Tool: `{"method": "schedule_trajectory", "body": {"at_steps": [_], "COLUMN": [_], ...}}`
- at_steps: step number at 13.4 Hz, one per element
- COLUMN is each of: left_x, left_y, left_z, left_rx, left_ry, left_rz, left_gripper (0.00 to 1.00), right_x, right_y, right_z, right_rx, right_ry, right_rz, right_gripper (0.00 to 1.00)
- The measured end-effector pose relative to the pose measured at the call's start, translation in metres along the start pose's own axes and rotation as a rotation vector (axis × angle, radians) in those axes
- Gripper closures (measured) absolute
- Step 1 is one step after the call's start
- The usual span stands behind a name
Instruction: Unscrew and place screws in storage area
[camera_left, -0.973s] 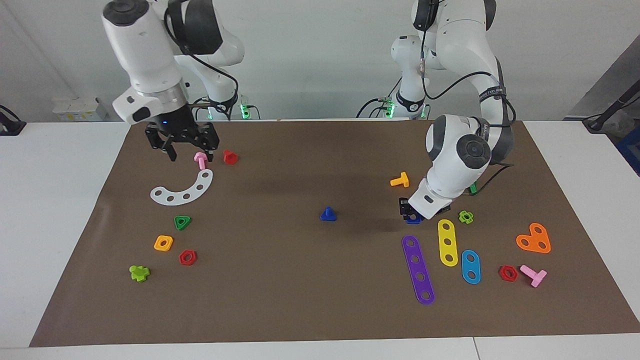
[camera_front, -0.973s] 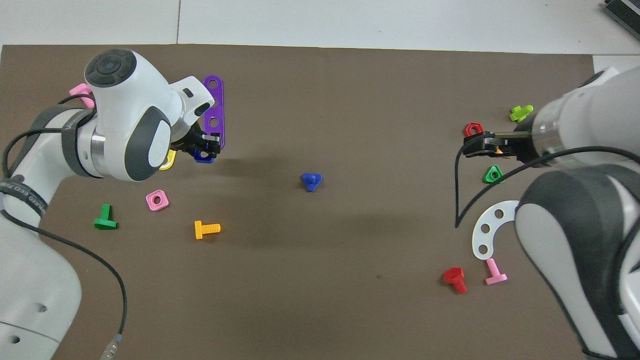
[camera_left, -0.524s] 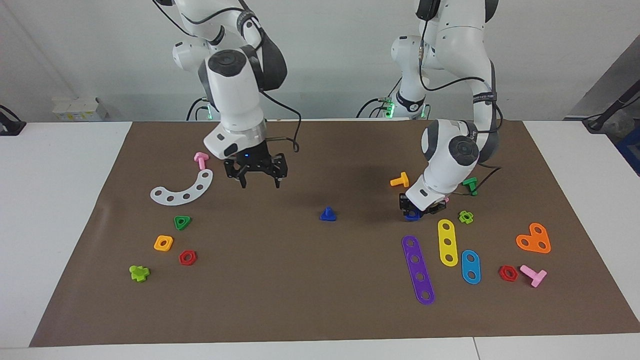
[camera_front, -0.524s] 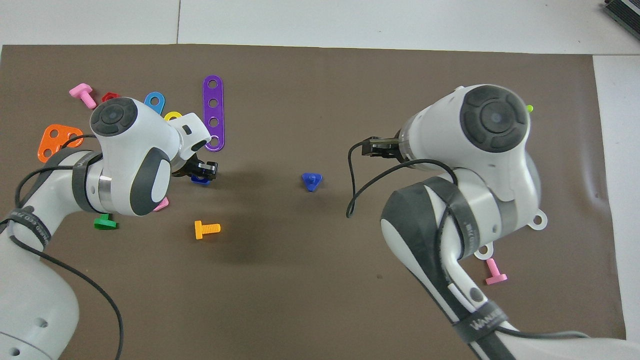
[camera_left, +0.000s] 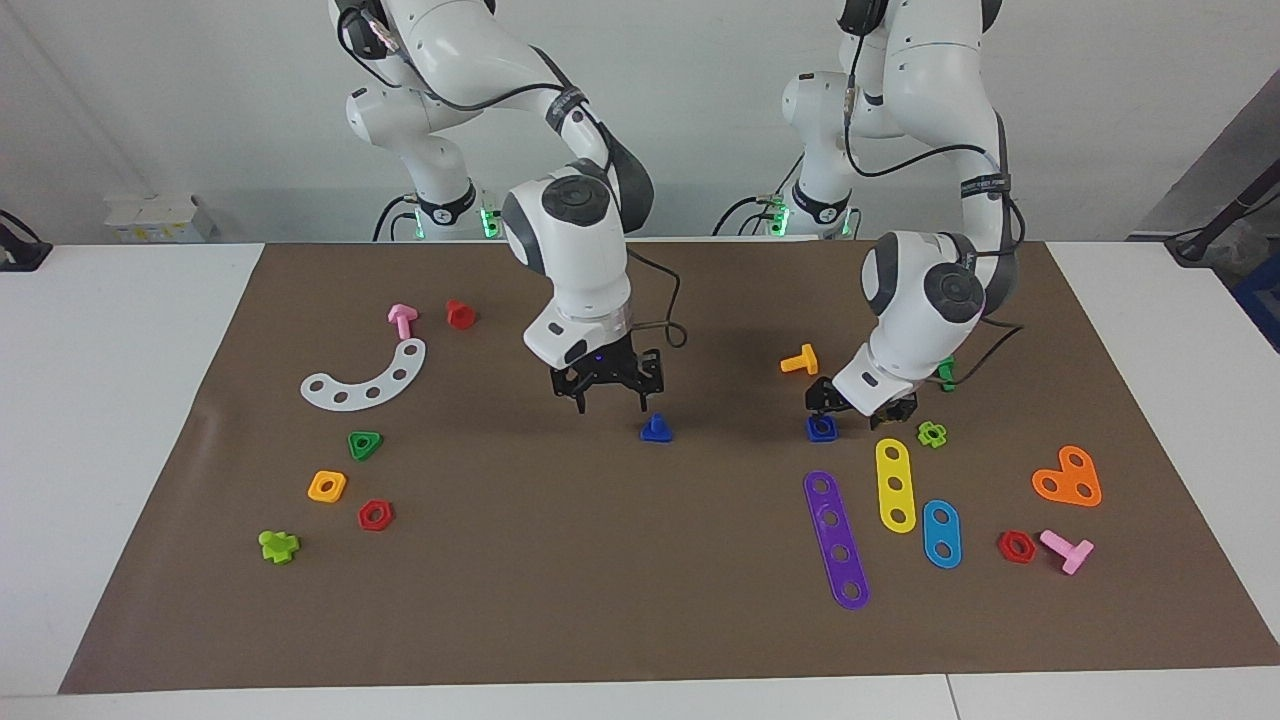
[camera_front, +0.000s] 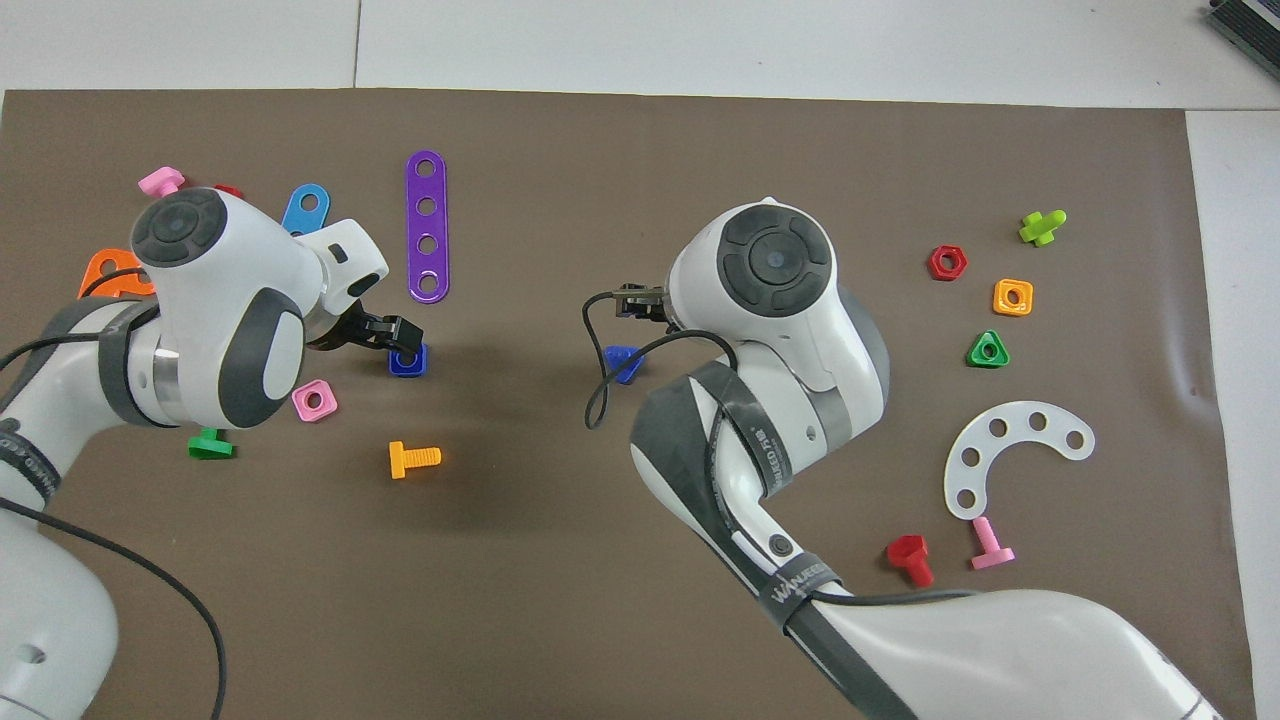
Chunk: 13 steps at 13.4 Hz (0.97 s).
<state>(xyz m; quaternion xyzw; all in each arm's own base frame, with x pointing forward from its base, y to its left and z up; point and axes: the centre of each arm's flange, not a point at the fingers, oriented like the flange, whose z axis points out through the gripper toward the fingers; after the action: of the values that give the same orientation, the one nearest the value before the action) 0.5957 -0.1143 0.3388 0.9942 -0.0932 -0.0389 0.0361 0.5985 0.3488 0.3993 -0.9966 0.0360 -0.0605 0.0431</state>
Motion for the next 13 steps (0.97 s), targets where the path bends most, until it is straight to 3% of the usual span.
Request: {"method": "schedule_trajectory", "body": {"at_steps": [3, 6, 10, 13], "left_x": [-0.016, -0.038, -0.060, -0.078], "left_y": [-0.060, -0.107, -0.113, -0.110], "left_z": [-0.044, -0.085, -0.157, -0.216], "left_rx": [-0.015, 0.002, 0.058, 0.069], "left_ry": [-0.008, 0.005, -0.019, 0.016], "left_rz": [-0.064, -0.102, -0.092, -0.097], "left_gripper": [0.00, 0.00, 0.00, 0.00], "right_x": [-0.012, -0.021, -0.038, -0.043], "right_y": [-0.031, -0.043, -0.045, -0.044], "right_z": [0.042, 0.054, 0.075, 0.080], "right_rx": [-0.011, -0.014, -0.052, -0.063], "right_ry": [-0.009, -0.012, -0.038, -0.047], "right_rz": [0.005, -0.015, -0.045, -0.052], "right_gripper": [0.12, 0.19, 0.29, 0.32]}}
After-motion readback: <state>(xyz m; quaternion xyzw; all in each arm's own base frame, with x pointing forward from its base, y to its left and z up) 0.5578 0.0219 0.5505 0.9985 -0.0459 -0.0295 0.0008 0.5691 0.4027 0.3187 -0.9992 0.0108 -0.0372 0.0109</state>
